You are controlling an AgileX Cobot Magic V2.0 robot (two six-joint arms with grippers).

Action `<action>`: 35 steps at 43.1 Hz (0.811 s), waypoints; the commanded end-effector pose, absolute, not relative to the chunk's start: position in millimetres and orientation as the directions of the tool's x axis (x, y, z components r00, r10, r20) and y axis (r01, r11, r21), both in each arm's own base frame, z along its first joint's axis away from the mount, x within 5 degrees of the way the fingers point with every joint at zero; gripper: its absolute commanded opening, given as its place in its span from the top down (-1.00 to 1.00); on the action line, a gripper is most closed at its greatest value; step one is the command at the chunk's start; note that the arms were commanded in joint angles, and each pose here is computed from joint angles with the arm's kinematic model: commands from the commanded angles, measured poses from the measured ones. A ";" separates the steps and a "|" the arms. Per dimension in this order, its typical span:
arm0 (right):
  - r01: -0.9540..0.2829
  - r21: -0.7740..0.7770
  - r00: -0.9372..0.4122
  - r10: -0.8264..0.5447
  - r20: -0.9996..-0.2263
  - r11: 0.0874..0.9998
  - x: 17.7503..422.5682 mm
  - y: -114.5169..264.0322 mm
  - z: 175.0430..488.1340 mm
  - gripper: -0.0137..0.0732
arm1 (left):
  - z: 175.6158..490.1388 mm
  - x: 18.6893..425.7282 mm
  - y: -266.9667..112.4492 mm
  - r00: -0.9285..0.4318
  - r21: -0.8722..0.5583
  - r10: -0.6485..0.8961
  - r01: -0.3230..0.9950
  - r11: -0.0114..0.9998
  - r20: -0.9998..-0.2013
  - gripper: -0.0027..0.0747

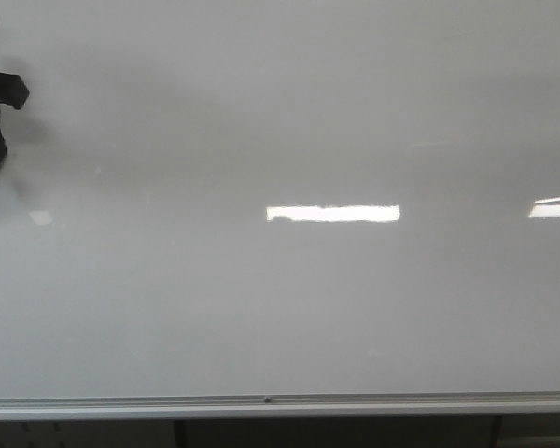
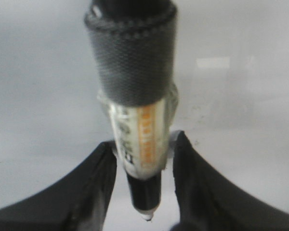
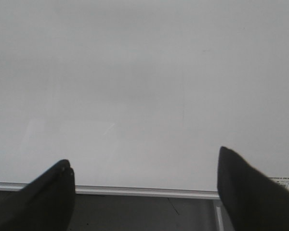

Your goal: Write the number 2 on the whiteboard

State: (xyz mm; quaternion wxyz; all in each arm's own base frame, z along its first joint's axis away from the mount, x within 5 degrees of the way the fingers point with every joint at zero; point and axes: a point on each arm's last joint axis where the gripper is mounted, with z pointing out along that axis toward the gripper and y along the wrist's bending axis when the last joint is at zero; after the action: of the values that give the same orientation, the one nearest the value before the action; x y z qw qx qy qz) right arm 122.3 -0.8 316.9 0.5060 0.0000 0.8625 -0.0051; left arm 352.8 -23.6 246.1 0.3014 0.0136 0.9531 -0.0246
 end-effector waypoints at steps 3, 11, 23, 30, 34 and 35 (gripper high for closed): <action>0.006 -0.020 -0.401 -0.016 -0.916 1.000 126.4 -1.4 332.3 -0.75 | 271.1 357.5 -26.2 -0.735 -0.044 0.006 0.049 0.998 -0.678 0.63; 0.006 -0.021 -0.400 -0.017 -0.916 1.000 126.4 -1.4 332.4 -0.75 | 279.1 345.3 -24.5 -0.769 -0.014 0.042 0.067 0.998 -0.637 0.93; -0.005 0.021 -0.543 0.015 -0.840 1.000 126.4 1.3 339.9 -0.75 | 320.3 285.5 -46.7 -0.781 0.078 0.353 0.367 0.927 -0.515 0.98; -0.157 0.019 -0.647 -0.089 -0.757 0.987 136.7 12.9 343.8 -0.75 | 338.7 249.7 -80.7 -0.655 0.062 0.565 0.624 0.779 -0.501 0.98; -0.285 0.046 -0.657 -0.160 -0.737 0.958 141.7 25.1 345.5 -0.75 | 342.4 234.8 -99.7 -0.587 0.050 0.648 0.721 0.691 -0.485 0.98; -0.333 0.054 -0.655 -0.189 -0.731 0.941 143.7 29.8 345.1 -0.75 | 342.6 231.5 -103.7 -0.576 0.044 0.667 0.740 0.671 -0.472 0.98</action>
State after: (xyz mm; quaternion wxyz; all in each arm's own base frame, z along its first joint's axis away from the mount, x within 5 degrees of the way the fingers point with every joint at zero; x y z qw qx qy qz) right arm 135.7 16.9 331.6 0.3739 -0.0844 0.9220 0.0548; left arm 247.1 -87.9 321.3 0.2083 0.3479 0.9122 -0.0583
